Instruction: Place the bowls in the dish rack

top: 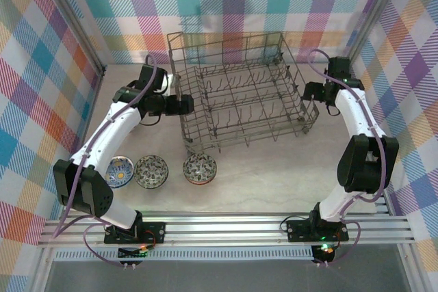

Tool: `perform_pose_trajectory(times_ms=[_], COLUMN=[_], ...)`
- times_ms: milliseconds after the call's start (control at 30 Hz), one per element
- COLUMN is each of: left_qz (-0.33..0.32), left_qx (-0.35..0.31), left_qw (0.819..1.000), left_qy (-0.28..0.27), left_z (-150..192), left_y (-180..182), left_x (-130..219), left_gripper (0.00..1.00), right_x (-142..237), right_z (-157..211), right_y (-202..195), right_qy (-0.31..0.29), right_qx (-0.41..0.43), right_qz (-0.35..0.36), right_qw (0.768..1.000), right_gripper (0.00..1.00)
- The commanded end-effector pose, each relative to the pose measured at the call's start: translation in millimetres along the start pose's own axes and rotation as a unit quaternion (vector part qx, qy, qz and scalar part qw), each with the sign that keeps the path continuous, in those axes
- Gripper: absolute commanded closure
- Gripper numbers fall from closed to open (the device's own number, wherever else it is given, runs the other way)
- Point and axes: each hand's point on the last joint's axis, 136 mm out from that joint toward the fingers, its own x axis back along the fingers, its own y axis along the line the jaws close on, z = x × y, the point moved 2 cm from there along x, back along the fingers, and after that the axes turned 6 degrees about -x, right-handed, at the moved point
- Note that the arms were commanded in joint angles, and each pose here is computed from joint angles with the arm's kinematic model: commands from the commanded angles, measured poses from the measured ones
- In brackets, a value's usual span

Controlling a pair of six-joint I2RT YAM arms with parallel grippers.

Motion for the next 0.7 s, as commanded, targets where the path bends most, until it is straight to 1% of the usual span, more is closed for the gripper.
perform_pose_trajectory(times_ms=[0,233,500,667], left_qz=[0.003,0.007,0.023,0.047], left_qx=[-0.012,-0.025,-0.052,-0.035], left_qw=[1.000,1.000,0.998,0.998], left_qy=[0.000,0.013,0.025,0.035], left_z=[-6.3,-14.3,-18.0,-16.8], left_y=[-8.8,-19.3,-47.6,-61.5], left_x=[0.0,-18.0,-28.0,-25.3], left_gripper=[0.00,0.00,0.01,0.01], right_x=[-7.7,-10.2,-9.7,-9.6], right_z=[5.6,8.5,12.2,7.5], right_y=[-44.0,-59.9,-87.4,-104.8], right_qy=[0.014,0.018,0.022,0.020], right_qx=[-0.035,-0.051,-0.074,-0.095], right_qz=[0.075,0.083,0.098,0.099], right_qw=[0.996,0.995,0.992,0.990], right_gripper=[0.01,0.01,0.01,0.01])
